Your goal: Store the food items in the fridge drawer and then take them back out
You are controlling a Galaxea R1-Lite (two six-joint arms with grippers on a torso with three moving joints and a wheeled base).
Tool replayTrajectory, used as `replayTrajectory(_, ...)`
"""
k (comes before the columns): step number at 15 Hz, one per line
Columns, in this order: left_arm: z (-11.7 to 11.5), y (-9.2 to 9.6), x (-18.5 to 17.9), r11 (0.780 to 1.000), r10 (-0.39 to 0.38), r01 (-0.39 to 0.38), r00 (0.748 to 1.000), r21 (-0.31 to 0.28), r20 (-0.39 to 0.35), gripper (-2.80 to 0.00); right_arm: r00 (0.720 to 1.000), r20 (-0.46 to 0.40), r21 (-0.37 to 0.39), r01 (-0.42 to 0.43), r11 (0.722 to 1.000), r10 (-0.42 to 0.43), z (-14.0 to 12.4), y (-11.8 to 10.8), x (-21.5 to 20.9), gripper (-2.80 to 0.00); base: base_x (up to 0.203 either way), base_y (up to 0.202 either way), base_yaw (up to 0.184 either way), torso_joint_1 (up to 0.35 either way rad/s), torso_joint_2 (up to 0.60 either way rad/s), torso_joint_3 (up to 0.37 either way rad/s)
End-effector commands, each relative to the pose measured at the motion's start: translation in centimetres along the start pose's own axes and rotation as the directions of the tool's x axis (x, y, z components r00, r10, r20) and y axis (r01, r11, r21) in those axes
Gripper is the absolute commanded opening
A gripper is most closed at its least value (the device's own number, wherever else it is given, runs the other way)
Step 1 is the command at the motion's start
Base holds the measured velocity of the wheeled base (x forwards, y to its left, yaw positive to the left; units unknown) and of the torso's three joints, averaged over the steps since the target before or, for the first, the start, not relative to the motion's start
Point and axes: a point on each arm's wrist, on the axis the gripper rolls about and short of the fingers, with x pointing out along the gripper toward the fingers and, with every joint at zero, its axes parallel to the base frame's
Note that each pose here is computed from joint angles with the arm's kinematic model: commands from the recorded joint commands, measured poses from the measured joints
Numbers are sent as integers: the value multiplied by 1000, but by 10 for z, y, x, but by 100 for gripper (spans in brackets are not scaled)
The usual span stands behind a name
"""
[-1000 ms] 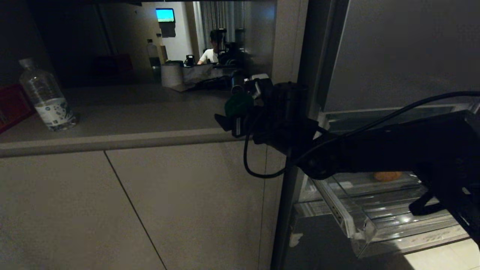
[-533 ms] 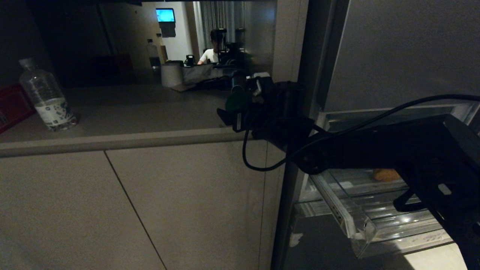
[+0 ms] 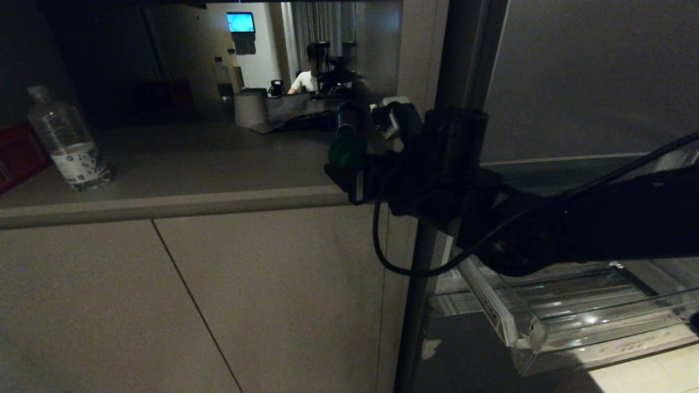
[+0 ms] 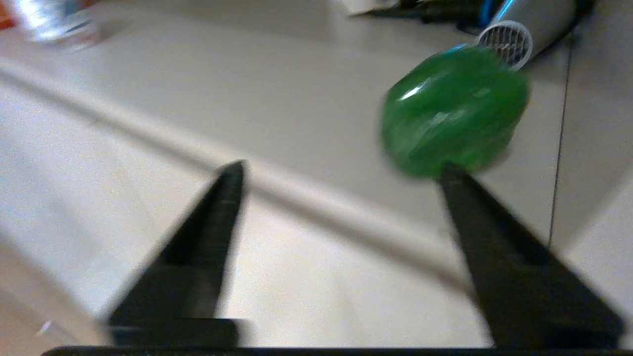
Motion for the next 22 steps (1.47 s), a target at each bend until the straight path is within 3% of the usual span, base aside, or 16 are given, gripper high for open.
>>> replayTrajectory(1, 0, 0, 0, 1000, 1, -1, 1000, -1, -1, -280, 1000, 5, 2, -18, 1000, 18, 19, 5, -43, -280, 0, 0, 0, 0, 0, 0)
replayTrajectory(5, 0, 0, 0, 1000, 1, -1, 1000, -1, -1, -280, 986, -168, -7, 14, 1000, -15, 7, -3, -116, -280, 0, 0, 0, 0, 0, 0)
replayTrajectory(7, 0, 0, 0, 1000, 1, -1, 1000, -1, -1, -280, 954, -268, -35, 128, 991, -133, 1, -19, -157, -280, 0, 0, 0, 0, 0, 0)
replayTrajectory(9, 0, 0, 0, 1000, 1, -1, 1000, -1, -1, -280, 869, -376, -76, 317, 946, -321, -8, -51, -194, -280, 0, 0, 0, 0, 0, 0)
replayTrajectory(12, 0, 0, 0, 1000, 1, -1, 1000, -1, -1, -280, 700, -470, -98, 564, 820, -538, -19, -98, -235, -280, 0, 0, 0, 0, 0, 0)
replayTrajectory(13, 0, 0, 0, 1000, 1, -1, 1000, -1, -1, -280, 648, -487, -109, 620, 777, -585, -23, -108, -247, 0, 0, 0, 0, 0, 0, 0)
replayTrajectory(17, 0, 0, 0, 1000, 1, -1, 1000, -1, -1, -280, 492, -542, -139, 747, 650, -681, -37, -144, -261, 0, 0, 0, 0, 0, 0, 0)
replayTrajectory(19, 0, 0, 0, 1000, 1, -1, 1000, -1, -1, -280, 423, -589, -147, 782, 606, -689, -50, -169, -253, 0, 0, 0, 0, 0, 0, 0)
replayTrajectory(22, 0, 0, 0, 1000, 1, -1, 1000, -1, -1, -280, 386, -619, -146, 799, 584, -684, -70, -204, -238, 0, 0, 0, 0, 0, 0, 0)
